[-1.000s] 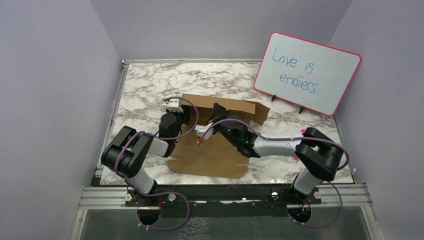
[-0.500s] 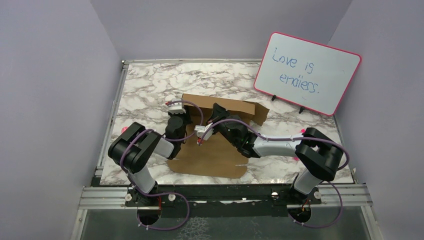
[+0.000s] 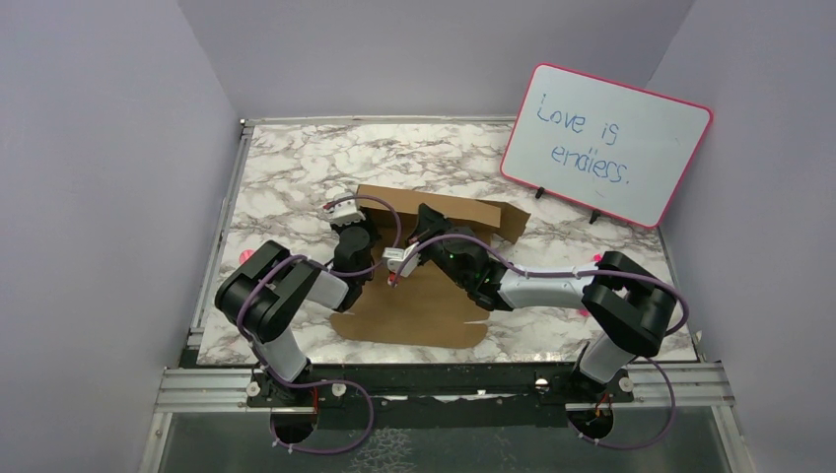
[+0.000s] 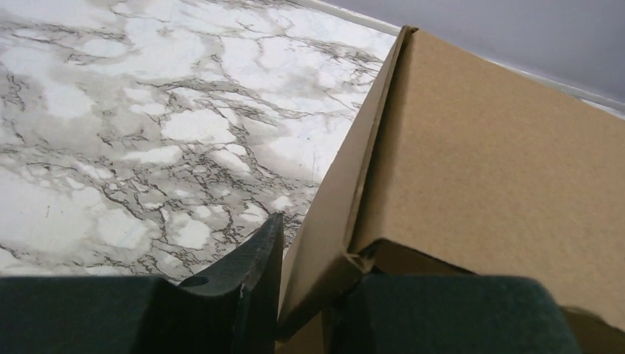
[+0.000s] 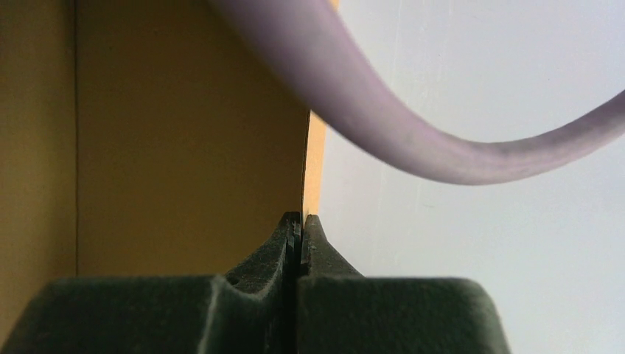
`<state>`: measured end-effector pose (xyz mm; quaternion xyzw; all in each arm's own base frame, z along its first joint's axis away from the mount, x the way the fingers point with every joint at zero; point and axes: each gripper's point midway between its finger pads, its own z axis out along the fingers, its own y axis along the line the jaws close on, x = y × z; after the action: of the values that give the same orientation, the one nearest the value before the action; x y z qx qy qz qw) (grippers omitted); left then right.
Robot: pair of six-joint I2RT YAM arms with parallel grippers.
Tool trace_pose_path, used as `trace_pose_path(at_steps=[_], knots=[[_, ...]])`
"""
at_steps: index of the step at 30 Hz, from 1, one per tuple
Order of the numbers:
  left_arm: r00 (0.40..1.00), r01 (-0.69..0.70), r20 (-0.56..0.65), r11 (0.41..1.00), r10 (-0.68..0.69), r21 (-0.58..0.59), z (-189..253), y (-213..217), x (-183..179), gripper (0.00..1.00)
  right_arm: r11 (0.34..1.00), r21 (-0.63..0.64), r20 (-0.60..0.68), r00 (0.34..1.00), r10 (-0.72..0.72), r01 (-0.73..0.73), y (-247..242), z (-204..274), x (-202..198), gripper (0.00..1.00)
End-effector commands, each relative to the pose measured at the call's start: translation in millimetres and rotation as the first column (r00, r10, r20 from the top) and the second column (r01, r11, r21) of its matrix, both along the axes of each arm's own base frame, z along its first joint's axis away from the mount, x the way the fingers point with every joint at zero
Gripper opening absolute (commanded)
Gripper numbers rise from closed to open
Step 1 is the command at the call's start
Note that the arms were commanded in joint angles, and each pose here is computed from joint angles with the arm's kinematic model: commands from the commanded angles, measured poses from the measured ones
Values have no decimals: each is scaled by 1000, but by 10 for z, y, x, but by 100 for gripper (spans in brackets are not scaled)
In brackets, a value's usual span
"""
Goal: Fold the paper box
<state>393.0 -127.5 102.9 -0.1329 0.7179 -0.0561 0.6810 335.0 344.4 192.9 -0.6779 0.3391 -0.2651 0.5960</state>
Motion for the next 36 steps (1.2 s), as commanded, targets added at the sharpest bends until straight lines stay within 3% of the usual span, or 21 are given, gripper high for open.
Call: trace_pose_path(at_steps=[1,9,20,24,36], knots=[[950,-310,14,949,311,-67,123,553,14,24,989,-132,-177,983,43,-67,-6,-658,-227,1],[924,-382,-12,920,382,-86,108,637,-26,33,990,-131,-182,983,37,-62,-11,-676,-223,1],[912,-407,-56,913,407,10,9,633,-30,34,991,-119,-186,982,43,-66,0,-662,-230,1],[937,-337,-86,941,340,45,-57,534,-7,38,992,-114,-186,982,40,-62,-2,-656,-227,1],[994,-44,-95,997,49,56,83,187,-112,62,994,-102,-176,984,31,-50,5,-632,-198,1]])
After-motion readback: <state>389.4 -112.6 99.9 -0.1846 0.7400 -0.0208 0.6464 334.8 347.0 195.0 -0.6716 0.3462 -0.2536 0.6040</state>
